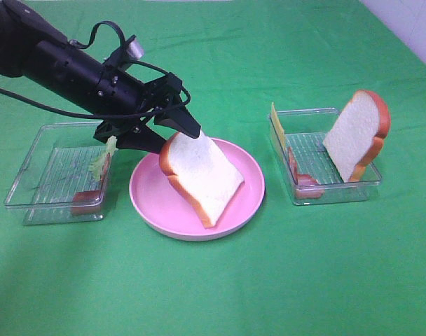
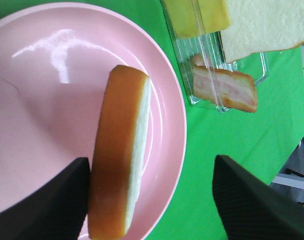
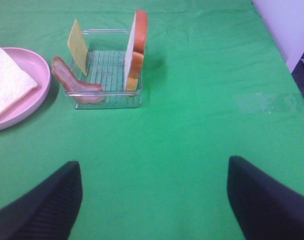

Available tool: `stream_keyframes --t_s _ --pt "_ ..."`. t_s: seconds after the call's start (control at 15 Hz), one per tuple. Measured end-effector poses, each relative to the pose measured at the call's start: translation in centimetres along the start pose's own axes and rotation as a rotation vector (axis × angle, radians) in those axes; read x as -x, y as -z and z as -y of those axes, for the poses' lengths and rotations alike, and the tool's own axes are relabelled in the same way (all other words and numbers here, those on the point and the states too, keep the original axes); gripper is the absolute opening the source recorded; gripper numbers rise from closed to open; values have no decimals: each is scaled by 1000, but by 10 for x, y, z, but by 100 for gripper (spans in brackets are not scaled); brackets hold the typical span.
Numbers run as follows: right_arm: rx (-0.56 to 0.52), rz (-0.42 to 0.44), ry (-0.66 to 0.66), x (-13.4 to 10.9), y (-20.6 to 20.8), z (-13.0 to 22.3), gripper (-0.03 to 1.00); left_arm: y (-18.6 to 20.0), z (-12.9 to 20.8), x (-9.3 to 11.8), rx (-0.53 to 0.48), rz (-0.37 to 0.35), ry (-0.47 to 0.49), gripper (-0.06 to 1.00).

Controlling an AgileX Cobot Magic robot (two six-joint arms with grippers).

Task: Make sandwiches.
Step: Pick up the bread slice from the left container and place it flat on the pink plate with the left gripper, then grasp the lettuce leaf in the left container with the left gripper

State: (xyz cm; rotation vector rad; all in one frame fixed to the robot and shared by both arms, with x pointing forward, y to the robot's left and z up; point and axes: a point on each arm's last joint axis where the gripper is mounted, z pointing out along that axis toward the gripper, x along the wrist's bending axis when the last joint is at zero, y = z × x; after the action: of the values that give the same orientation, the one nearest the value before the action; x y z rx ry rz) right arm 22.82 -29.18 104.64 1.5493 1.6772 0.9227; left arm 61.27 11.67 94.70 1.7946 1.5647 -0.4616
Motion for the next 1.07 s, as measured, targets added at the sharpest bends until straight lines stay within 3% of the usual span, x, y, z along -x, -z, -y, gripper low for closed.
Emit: stream_keyframes --t_s 0.4,0.73,1.07 --pt "0 0 0 0 0 0 75 16 -26 16 43 -60 -92 65" --pt "0 0 0 0 0 0 75 45 -51 29 28 -260 -118 65" --pt "0 0 0 0 0 0 75 70 -61 21 16 -541 -111 65"
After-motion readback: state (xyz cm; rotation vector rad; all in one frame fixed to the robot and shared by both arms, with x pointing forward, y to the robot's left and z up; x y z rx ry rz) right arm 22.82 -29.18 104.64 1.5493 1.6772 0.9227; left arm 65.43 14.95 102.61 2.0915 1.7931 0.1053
